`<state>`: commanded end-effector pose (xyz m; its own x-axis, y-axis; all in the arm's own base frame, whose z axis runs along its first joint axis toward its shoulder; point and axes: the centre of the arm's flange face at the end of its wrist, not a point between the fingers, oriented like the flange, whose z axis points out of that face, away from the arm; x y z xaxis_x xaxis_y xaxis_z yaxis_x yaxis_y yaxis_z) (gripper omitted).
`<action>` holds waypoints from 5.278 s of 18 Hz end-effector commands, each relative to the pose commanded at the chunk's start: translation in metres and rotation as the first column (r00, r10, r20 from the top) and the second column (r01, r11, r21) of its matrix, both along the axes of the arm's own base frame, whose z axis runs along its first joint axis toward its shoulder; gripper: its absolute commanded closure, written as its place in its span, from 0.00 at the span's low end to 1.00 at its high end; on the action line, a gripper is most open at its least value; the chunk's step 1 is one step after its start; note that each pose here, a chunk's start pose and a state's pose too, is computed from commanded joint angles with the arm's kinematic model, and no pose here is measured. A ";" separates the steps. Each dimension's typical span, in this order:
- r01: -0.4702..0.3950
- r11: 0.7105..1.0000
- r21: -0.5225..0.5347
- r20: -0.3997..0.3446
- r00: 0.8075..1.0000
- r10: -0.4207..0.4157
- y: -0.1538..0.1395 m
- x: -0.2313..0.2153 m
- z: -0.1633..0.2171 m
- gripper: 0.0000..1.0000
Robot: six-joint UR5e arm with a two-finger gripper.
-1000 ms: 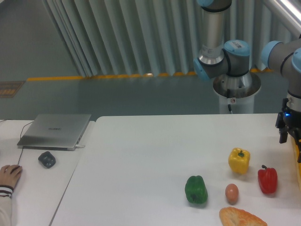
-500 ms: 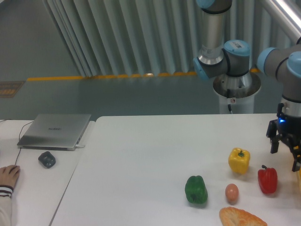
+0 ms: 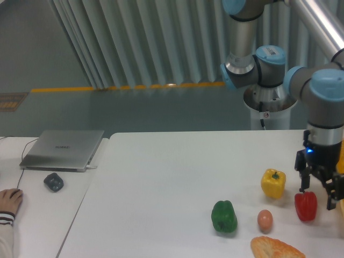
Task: Place the triangular bread in the basket
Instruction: 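Move the open gripper past the red pepper down toward the triangular bread, then close the gripper on the triangular bread, then lift the bread and carry it toward the yellow basket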
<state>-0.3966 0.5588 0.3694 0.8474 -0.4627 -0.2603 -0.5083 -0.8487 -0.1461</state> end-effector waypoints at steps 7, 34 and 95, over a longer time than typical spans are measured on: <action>0.017 1.000 0.000 0.009 1.000 -0.017 0.010 0.006 -0.017 0.00; 0.067 0.997 -0.040 -0.042 0.997 -0.069 0.060 0.023 -0.069 0.00; -0.186 0.982 0.004 0.203 0.962 0.182 -0.039 -0.038 0.023 0.73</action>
<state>-0.4350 0.5194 0.3923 0.9533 -0.2897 -0.0849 -0.3018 -0.9201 -0.2495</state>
